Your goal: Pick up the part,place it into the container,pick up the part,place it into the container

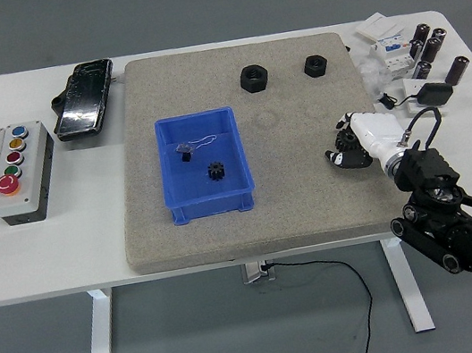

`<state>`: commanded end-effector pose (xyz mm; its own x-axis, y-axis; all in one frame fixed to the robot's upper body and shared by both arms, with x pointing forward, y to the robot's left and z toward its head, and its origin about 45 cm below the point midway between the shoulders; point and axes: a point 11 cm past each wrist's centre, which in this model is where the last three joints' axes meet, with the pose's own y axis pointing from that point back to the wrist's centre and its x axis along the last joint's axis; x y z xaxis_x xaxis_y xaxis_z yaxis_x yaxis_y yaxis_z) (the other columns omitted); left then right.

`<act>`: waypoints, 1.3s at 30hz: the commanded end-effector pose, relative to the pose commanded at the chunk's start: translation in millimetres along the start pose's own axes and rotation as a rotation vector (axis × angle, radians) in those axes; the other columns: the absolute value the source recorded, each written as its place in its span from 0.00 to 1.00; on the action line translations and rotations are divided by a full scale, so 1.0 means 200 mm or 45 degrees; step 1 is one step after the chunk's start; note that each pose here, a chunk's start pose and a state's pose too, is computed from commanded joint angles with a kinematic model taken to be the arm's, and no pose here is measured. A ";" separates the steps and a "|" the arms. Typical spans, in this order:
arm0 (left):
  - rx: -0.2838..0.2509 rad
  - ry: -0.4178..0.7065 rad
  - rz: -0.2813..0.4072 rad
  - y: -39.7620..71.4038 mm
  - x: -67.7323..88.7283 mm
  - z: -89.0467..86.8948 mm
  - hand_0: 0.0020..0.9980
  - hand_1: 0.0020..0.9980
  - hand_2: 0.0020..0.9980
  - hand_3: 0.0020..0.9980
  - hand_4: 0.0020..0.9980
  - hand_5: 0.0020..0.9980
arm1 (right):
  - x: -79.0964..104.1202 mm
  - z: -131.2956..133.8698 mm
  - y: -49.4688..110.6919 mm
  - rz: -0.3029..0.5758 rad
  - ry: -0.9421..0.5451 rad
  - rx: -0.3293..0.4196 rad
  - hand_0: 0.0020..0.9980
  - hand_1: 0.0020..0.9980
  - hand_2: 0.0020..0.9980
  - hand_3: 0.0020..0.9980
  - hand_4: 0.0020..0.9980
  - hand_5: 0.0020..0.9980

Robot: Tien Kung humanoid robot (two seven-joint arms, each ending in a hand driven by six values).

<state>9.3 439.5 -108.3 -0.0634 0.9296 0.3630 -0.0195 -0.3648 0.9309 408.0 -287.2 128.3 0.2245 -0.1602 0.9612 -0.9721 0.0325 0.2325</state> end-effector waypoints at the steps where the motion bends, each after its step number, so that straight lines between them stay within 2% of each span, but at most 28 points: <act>1: 0.000 0.000 0.000 0.00 0.00 0.00 0.68 0.69 0.65 0.69 0.71 0.28 | 0.00 0.00 0.00 0.001 0.002 0.000 0.44 0.58 0.58 0.60 0.41 0.05; 14: -0.005 -0.002 -0.001 0.00 0.00 0.00 0.68 0.69 0.65 0.69 0.71 0.28 | -0.02 0.00 0.00 -0.002 0.015 0.012 0.45 0.58 0.57 0.60 0.41 0.00; 17: -0.005 -0.002 -0.002 0.00 0.00 0.01 0.68 0.69 0.65 0.69 0.71 0.28 | 0.01 -0.01 0.00 0.022 0.002 0.031 0.45 0.58 0.57 0.60 0.41 0.00; 21: -0.004 -0.002 -0.001 0.00 0.00 0.00 0.68 0.69 0.65 0.69 0.71 0.28 | 0.09 -0.08 -0.01 0.077 -0.022 0.088 0.45 0.58 0.57 0.59 0.40 0.00; 25: -0.001 -0.002 0.001 0.00 0.00 0.01 0.68 0.69 0.65 0.69 0.71 0.28 | 0.19 -0.23 -0.02 0.149 -0.021 0.188 0.45 0.58 0.57 0.60 0.41 0.00; 30: -0.004 -0.004 0.003 0.00 0.01 0.02 0.68 0.69 0.65 0.68 0.71 0.29 | 0.28 -0.52 0.01 0.218 -0.034 0.359 0.45 0.58 0.57 0.60 0.44 0.00; 34: -0.005 -0.006 0.004 0.00 0.01 0.02 0.68 0.69 0.65 0.68 0.71 0.29 | 0.29 -0.73 0.07 0.234 -0.048 0.485 0.45 0.58 0.57 0.60 0.44 0.00; 39: 0.002 -0.008 0.004 0.00 0.01 0.01 0.68 0.69 0.65 0.68 0.71 0.29 | 0.27 -0.93 0.13 0.228 -0.028 0.611 0.45 0.58 0.57 0.60 0.45 0.00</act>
<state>11.6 442.1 -107.1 -0.0572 0.9287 0.3665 -0.0174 -0.3679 0.9297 407.0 -112.1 214.6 0.0552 -0.2146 0.9751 -0.9182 -0.3946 -0.0349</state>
